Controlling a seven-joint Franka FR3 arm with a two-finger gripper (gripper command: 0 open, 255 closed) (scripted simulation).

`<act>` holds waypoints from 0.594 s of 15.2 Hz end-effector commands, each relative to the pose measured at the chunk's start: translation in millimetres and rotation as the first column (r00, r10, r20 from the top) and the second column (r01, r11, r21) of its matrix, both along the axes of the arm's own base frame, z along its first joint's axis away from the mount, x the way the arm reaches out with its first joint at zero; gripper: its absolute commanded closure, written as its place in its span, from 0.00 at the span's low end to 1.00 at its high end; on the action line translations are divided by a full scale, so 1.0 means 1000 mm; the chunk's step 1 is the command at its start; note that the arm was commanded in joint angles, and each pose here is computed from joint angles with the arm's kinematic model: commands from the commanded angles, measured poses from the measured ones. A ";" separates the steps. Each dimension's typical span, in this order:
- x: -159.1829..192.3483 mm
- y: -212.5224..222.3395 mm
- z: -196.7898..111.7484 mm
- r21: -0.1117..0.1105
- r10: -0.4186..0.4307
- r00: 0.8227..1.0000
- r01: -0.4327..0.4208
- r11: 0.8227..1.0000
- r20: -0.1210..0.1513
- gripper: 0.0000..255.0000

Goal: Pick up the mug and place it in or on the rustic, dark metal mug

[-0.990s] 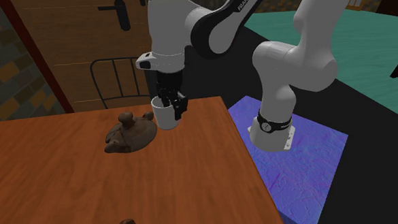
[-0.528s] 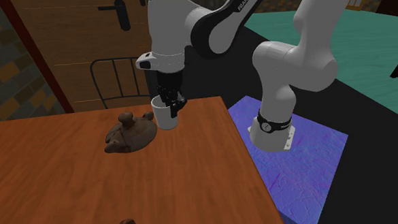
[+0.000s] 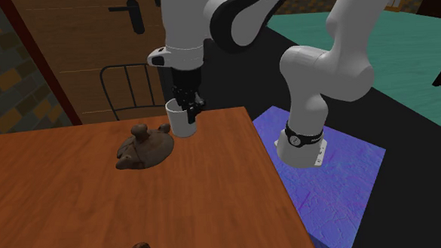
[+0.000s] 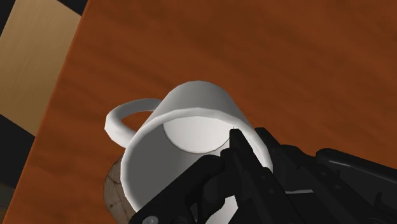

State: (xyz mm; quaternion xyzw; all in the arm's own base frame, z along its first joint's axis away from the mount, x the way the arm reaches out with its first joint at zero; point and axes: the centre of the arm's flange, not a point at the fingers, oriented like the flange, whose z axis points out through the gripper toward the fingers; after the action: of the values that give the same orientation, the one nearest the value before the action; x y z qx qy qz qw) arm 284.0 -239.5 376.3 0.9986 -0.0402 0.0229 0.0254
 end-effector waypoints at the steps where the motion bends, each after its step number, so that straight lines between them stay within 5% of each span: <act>1: 0.000 0.001 0.010 0.000 0.000 1.000 0.000 1.000 0.000 1.00; 9: 0.000 0.001 0.052 0.000 0.000 1.000 0.000 1.000 0.000 1.00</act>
State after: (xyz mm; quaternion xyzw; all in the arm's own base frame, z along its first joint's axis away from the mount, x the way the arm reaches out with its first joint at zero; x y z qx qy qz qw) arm 283.0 -239.3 422.6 0.9986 -0.0402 0.0228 0.0254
